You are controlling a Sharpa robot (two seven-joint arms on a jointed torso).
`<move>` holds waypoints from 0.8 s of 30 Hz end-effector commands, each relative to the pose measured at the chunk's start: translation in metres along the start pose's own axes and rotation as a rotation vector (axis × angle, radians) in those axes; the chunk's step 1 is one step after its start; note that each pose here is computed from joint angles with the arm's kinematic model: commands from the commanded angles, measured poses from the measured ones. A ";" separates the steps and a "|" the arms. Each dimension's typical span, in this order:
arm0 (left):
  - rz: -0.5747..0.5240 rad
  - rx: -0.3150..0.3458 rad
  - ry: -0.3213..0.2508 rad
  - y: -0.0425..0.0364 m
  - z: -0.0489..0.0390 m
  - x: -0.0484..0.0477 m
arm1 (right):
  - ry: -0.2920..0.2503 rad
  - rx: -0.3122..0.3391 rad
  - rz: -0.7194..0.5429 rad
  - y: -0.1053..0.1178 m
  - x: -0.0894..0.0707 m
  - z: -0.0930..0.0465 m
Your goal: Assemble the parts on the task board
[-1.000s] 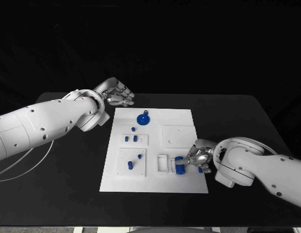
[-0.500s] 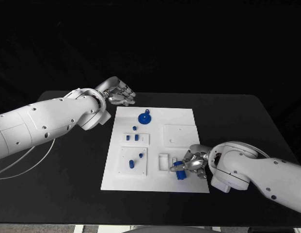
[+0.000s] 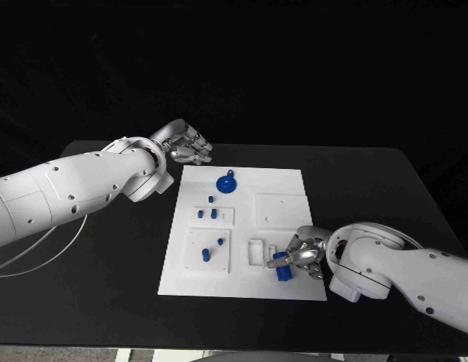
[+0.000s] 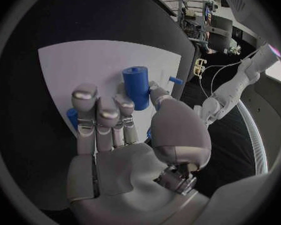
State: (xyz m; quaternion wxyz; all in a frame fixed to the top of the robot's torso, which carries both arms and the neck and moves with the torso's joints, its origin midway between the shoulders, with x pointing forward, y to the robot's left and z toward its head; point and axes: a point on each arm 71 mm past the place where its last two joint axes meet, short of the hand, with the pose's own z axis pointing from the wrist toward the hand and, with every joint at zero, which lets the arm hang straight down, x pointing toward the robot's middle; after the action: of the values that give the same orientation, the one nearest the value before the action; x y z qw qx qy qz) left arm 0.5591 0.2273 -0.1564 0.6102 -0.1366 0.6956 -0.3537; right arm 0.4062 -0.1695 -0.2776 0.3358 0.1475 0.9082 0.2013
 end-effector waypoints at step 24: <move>-0.007 -0.008 0.017 -0.0014 0.0012 0.0023 | -0.026 -0.030 0.133 0.025 -0.021 -0.017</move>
State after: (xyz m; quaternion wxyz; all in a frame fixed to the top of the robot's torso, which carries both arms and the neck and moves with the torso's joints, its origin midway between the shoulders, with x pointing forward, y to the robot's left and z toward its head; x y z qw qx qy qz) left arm 0.5596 0.2269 -0.1571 0.6079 -0.1387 0.6986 -0.3510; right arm 0.4132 -0.1613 -0.2427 0.3445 0.1944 0.8885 0.2324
